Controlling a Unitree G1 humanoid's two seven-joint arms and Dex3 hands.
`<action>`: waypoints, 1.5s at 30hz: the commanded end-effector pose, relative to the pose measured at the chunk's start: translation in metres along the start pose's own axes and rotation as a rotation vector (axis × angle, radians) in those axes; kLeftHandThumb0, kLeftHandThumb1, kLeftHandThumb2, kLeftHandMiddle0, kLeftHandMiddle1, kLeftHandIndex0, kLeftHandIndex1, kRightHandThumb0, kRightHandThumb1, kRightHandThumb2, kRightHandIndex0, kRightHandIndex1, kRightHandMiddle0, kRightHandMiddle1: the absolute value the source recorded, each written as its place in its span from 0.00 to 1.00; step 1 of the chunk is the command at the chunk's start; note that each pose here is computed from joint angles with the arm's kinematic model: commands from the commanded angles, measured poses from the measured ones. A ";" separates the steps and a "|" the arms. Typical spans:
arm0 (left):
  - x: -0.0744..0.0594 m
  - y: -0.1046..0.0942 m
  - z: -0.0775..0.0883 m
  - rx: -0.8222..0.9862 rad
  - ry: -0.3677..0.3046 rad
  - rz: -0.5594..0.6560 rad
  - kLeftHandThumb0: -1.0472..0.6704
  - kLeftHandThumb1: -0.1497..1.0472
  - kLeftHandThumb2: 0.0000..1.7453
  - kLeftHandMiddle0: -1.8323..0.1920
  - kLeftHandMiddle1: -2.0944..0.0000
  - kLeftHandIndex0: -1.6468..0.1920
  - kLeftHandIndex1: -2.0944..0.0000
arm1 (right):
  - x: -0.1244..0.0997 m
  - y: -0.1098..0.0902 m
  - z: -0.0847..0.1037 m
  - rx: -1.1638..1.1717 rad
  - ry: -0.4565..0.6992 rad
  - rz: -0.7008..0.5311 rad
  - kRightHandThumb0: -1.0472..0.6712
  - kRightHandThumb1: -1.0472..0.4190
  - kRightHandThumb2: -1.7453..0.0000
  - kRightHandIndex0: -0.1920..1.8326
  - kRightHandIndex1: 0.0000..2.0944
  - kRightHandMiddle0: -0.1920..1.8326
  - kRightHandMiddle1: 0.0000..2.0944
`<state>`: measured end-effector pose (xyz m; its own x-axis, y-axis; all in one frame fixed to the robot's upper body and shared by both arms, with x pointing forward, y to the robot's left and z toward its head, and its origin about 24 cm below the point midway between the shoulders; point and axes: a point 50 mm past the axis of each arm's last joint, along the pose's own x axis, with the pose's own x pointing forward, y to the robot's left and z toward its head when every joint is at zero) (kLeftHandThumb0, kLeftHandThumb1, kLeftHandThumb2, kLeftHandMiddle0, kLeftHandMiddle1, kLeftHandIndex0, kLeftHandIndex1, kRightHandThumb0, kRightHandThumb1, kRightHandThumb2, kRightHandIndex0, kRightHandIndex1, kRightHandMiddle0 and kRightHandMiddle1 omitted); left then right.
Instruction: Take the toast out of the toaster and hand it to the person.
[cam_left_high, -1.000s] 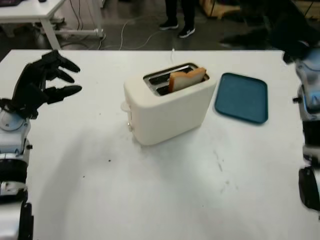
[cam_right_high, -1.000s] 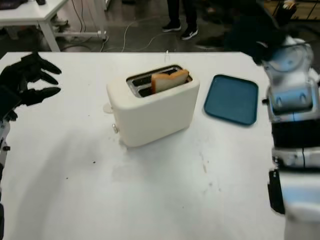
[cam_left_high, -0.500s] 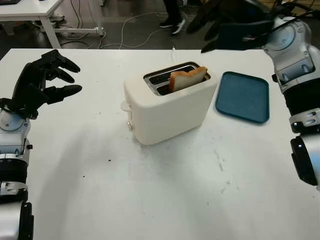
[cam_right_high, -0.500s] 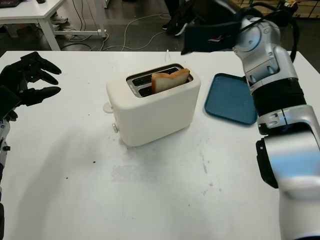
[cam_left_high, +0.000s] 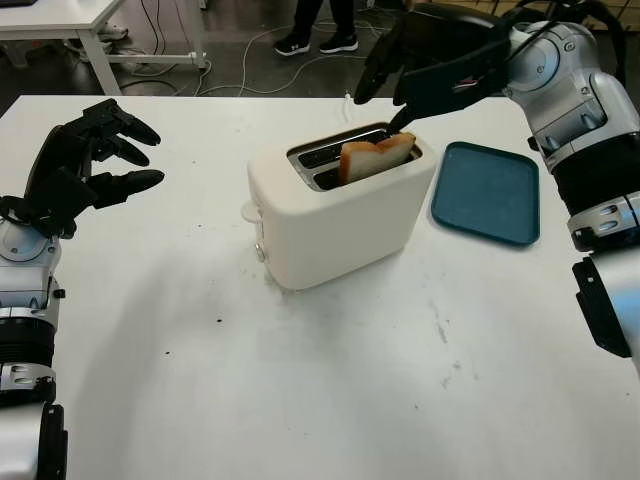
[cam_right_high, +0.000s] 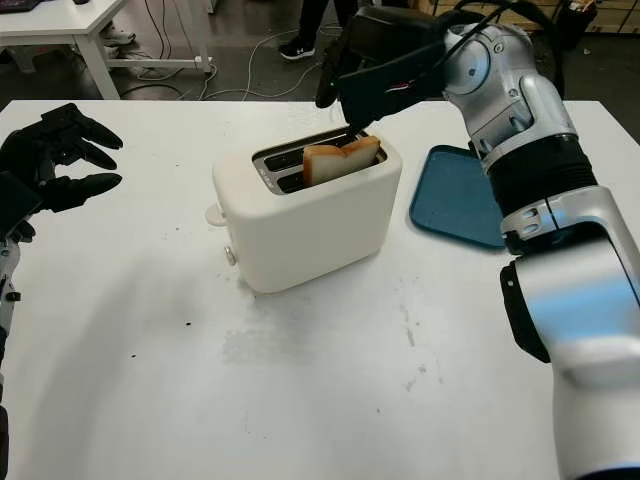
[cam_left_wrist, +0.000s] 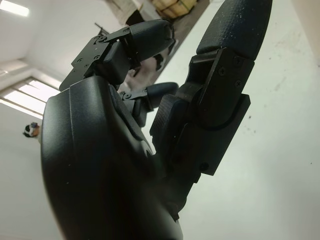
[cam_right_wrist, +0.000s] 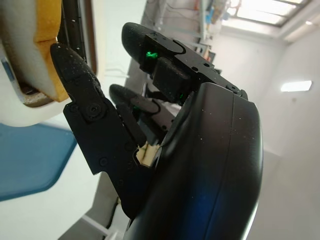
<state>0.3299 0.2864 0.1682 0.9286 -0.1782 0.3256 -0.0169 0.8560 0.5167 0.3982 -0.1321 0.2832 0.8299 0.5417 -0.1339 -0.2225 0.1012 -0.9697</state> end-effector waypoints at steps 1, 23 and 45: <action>0.000 0.001 0.000 -0.006 -0.008 0.010 0.00 0.85 0.00 0.75 0.29 0.68 0.37 | -0.002 -0.011 0.005 -0.024 -0.016 0.002 0.22 0.31 1.00 0.56 0.20 0.59 0.03; 0.002 0.000 0.001 -0.013 0.002 0.012 0.00 0.83 0.00 0.73 0.29 0.66 0.38 | 0.012 0.016 0.003 0.019 -0.041 0.115 0.22 0.31 1.00 0.48 0.34 0.59 0.02; 0.000 -0.001 0.000 0.000 -0.006 0.014 0.00 0.84 0.00 0.74 0.29 0.67 0.38 | 0.022 0.039 0.002 0.039 -0.035 0.167 0.33 0.28 1.00 0.49 0.34 0.59 0.01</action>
<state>0.3302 0.2868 0.1679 0.9306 -0.1660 0.3263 -0.0265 0.8585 0.5122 0.4054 -0.1137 0.2492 0.7573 0.5953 -0.2687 -0.3590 0.0357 -0.9327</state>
